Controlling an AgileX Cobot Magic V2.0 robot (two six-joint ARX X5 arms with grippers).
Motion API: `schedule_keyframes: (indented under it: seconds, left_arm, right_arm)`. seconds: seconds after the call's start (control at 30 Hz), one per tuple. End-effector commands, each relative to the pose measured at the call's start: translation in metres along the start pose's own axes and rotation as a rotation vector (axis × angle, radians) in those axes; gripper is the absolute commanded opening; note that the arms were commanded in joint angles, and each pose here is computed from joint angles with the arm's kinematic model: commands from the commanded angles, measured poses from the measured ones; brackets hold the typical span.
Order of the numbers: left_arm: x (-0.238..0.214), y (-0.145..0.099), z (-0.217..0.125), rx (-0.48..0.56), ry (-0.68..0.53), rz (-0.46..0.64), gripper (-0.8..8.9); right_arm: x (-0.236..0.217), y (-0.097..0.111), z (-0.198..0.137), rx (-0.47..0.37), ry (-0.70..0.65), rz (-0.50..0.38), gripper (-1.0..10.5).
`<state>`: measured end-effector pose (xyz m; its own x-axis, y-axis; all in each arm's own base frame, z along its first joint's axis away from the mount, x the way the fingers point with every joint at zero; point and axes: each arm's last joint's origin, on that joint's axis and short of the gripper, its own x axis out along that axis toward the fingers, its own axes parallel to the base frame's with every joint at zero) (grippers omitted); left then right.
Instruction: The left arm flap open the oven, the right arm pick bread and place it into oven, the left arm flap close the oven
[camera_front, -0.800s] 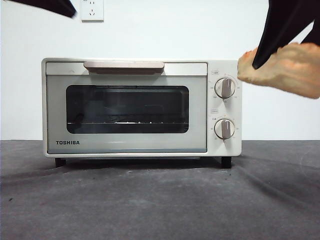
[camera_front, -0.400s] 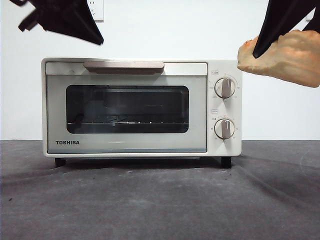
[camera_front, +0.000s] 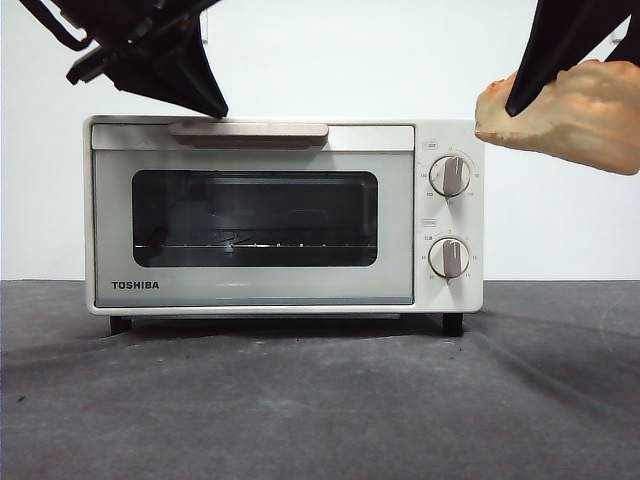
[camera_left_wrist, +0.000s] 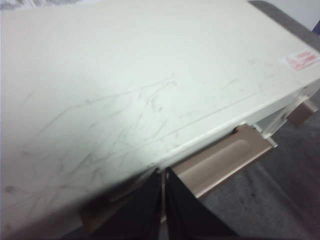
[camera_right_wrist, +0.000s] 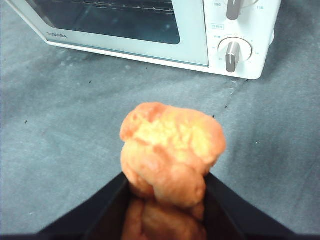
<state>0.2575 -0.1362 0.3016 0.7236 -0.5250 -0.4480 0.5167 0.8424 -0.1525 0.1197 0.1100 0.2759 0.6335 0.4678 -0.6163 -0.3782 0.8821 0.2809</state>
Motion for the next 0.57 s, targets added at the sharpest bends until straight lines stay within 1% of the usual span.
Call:
schedule_keyframes:
  seconds: [0.03, 0.3, 0.57]
  left_arm:
    - [0.007, -0.002, 0.003, 0.021, -0.004, -0.007, 0.16]
    - [0.016, -0.003, -0.003, 0.035, 0.039, -0.002, 0.16]
    - [0.017, -0.018, -0.015, 0.049, 0.154, -0.038, 0.16]
  right_arm:
    - [-0.003, 0.004, 0.005, -0.017, -0.019, 0.017, 1.8]
    - [-0.003, 0.004, 0.005, -0.017, -0.019, 0.018, 1.8]
    - [-0.003, 0.004, 0.005, -0.018, -0.024, 0.019, 1.8]
